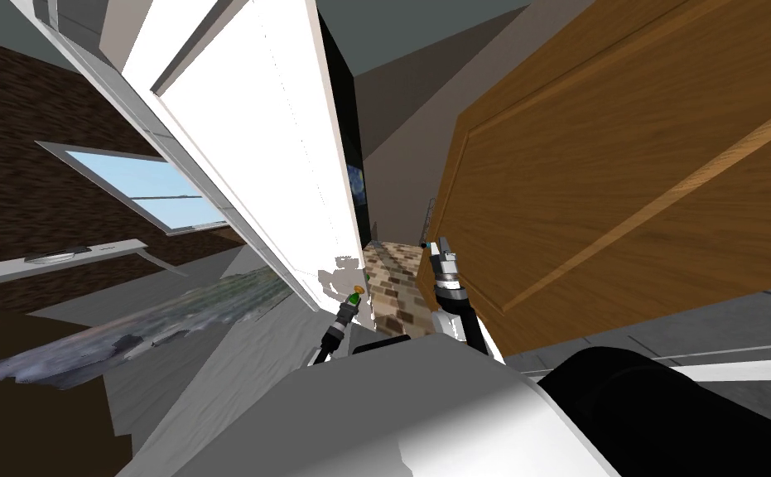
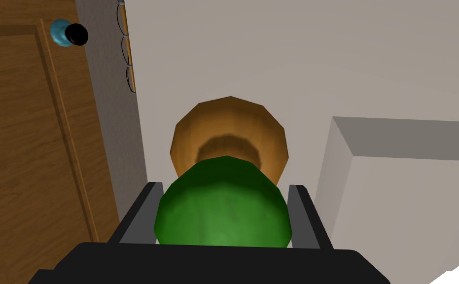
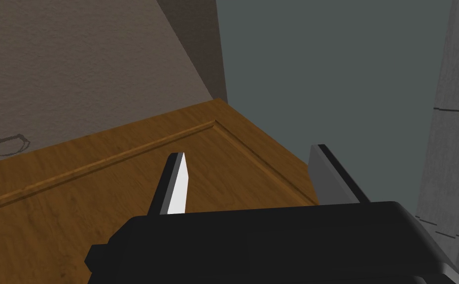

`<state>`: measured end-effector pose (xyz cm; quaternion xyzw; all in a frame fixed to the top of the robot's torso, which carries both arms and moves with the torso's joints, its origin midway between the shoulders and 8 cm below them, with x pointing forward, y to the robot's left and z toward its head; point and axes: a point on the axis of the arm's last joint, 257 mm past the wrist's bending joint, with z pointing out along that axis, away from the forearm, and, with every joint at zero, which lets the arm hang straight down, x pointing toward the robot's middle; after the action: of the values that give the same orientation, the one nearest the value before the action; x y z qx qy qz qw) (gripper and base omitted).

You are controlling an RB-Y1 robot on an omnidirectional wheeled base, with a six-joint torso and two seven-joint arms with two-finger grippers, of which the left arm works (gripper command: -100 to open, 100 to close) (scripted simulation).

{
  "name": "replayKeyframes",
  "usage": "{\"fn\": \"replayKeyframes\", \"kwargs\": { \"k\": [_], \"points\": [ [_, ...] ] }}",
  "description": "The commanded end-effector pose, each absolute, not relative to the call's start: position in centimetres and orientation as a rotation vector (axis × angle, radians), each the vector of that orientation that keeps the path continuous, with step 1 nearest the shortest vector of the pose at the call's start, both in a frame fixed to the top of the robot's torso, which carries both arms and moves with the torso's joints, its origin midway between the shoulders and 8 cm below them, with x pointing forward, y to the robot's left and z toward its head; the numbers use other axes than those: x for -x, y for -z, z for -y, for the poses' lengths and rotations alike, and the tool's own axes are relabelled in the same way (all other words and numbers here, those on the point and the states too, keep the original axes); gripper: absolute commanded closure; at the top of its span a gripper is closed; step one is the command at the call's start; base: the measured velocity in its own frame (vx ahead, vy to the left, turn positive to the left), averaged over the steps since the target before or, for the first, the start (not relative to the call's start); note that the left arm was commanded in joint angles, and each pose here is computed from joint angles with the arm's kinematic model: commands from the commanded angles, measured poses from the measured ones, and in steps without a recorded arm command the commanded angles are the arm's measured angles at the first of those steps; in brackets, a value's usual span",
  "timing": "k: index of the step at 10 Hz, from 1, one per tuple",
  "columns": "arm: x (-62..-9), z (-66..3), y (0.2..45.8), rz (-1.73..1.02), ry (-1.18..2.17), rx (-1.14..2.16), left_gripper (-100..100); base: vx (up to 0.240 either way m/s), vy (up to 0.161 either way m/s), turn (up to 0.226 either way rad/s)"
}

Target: Push the door open

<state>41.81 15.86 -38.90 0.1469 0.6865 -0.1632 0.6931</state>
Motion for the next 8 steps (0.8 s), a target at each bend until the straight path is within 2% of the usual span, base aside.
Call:
{"fn": "replayKeyframes", "kwargs": {
  "k": [1, 8],
  "points": [
    [-41.5, -15.9, 39.1, -1.537, 0.366, -0.328, 100, 0.0, 0.0, 0.0],
    [-42.5, -17.0, 38.5, -1.558, 0.5, -0.122, 100, 0.02, -0.009, -0.026]
  ]
}}
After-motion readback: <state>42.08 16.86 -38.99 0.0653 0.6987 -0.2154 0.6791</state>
